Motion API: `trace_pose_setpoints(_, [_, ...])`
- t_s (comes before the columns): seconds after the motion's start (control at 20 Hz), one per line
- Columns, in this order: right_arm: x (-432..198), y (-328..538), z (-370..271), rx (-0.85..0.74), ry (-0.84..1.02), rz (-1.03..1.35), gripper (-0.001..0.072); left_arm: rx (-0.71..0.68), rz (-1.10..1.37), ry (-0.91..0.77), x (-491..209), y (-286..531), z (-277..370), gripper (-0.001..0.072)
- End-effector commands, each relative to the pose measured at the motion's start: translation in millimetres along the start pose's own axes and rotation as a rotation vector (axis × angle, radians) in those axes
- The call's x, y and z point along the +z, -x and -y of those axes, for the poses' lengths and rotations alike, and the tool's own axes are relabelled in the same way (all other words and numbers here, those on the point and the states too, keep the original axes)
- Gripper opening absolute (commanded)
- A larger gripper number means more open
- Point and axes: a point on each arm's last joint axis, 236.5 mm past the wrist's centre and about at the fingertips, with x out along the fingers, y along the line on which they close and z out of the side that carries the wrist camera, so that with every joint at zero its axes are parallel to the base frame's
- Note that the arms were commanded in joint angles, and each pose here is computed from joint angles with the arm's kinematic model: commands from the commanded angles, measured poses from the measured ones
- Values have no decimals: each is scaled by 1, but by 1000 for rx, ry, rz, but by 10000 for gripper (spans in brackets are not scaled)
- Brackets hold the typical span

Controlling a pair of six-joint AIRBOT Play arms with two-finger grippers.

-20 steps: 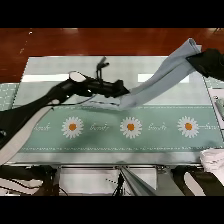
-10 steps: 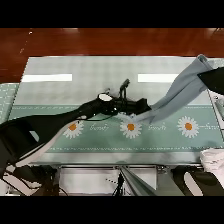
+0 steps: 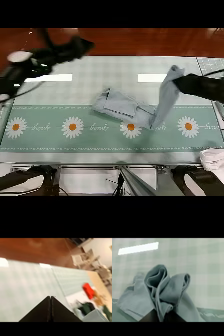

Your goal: Fold the shirts.

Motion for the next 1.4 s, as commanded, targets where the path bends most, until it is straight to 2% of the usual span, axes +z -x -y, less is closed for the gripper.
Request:
trace_pose_setpoints(0.0, [-5,-85,-53,106,26,58,26,206,72,-153,54,103,-20,21])
trace_pose_setpoints(0.25, [-81,-187,-95,154,-150,-48,27,368,-5,-237,44,177,-23,21])
trace_pose_setpoints(0.4, [-117,-205,-131,194,-105,-119,27,385,-30,-226,32,177,-26,21])
trace_pose_setpoints(0.45, [-122,-209,-143,209,-93,-123,52,381,-44,-216,26,171,-29,21])
trace_pose_setpoints(0.55, [-114,-216,-152,218,-118,-65,465,374,-79,-191,12,161,-39,21])
trace_pose_setpoints(0.75, [-59,-206,-137,214,-263,75,480,374,-125,-147,-8,156,-53,22])
trace_pose_setpoints(0.8, [-44,-195,-131,217,-246,92,480,373,-126,-147,-8,156,-53,22])
trace_pose_setpoints(0.9, [-18,-162,-110,197,-82,83,479,374,-123,-150,-7,156,-52,22])
trace_pose_setpoints(1.0, [-23,-121,-47,43,139,-60,478,374,-123,-154,-7,156,-53,22])
trace_pose_setpoints(1.05, [-40,-92,13,-130,227,-202,478,376,-126,-158,-7,157,-53,23])
trace_pose_setpoints(1.15, [-81,-14,141,-547,254,-512,460,393,-136,-166,-9,158,-58,26])
trace_pose_setpoints(1.2, [-111,10,173,-612,183,-632,524,403,-142,-171,-10,159,-60,75])
trace_pose_setpoints(1.25, [-145,13,177,-536,83,-721,591,408,-145,-174,-10,160,-61,244])
trace_pose_setpoints(1.3, [-172,3,164,-407,-67,-747,591,408,-146,-174,-10,160,-61,469])
trace_pose_setpoints(1.35, [-184,-18,141,-250,-236,-699,591,408,-147,-174,-11,160,-61,535])
